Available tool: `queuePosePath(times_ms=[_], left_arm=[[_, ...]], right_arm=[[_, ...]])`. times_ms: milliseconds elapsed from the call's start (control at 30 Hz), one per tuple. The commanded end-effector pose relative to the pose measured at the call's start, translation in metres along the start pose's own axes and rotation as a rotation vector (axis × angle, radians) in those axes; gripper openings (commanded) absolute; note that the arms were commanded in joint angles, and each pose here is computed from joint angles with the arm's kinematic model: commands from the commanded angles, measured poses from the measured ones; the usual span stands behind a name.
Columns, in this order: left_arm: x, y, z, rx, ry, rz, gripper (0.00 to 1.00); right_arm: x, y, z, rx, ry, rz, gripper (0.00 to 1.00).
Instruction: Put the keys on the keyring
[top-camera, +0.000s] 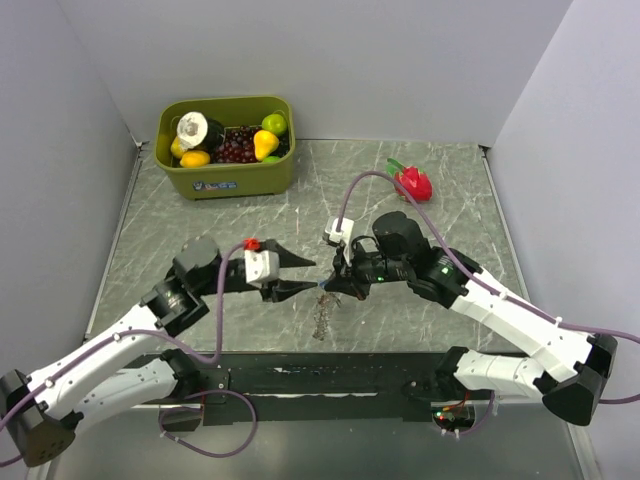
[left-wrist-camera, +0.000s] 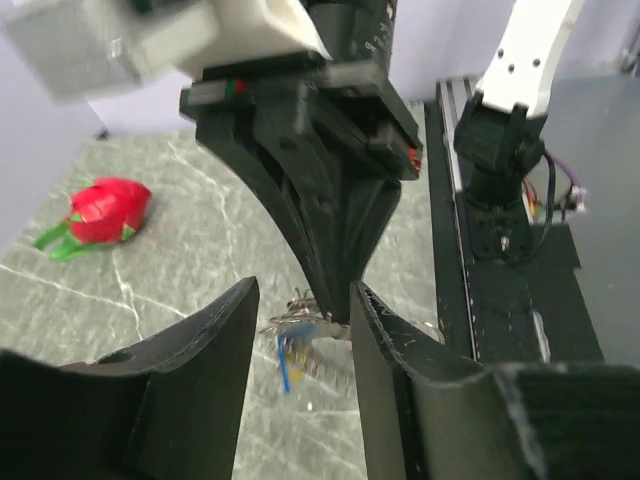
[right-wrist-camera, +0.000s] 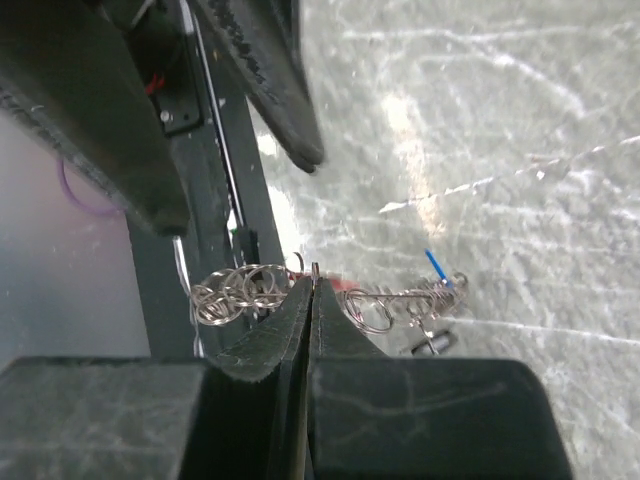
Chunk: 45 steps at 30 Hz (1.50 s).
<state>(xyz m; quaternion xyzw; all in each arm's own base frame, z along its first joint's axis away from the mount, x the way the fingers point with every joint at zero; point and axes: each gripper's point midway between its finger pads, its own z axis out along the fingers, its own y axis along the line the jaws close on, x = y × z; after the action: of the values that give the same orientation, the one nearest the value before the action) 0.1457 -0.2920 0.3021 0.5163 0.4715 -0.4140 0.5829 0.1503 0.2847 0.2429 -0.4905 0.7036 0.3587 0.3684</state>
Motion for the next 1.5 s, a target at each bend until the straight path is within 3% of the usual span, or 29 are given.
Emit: queuePosePath(times_ms=[0,133,433,900,1033,1167,1467], left_arm=[[0.029,-0.010,0.004,0.119,0.196,-0.040,0.49],[0.048,-0.013,0.014,0.197,0.265,-0.083,0.50],[0.052,-0.014,0.024,0.280,0.283,-0.065,0.46],[0.056,-0.016,0.030,0.314,0.270,-0.058,0.20],[0.054,-0.015,0.033,0.313,0.250,-0.062,0.18],[0.051,-0.015,0.035,0.313,0.231,-0.049,0.01],[0.047,-0.017,0.034,0.313,0.195,-0.039,0.01]], right_arm=[[-0.024,0.004,-0.010,-0.017,-0.037,-0.058,0.00],[-0.023,0.007,-0.013,-0.022,-0.049,-0.060,0.00],[-0.024,0.007,-0.014,-0.017,-0.055,-0.059,0.00],[-0.024,0.007,-0.011,-0.024,-0.062,-0.060,0.00],[-0.022,0.005,-0.009,-0.021,-0.057,-0.054,0.00],[-0.021,0.005,-0.008,-0.023,-0.054,-0.051,0.00],[-0.019,0.003,-0.005,-0.020,-0.046,-0.049,0.00]])
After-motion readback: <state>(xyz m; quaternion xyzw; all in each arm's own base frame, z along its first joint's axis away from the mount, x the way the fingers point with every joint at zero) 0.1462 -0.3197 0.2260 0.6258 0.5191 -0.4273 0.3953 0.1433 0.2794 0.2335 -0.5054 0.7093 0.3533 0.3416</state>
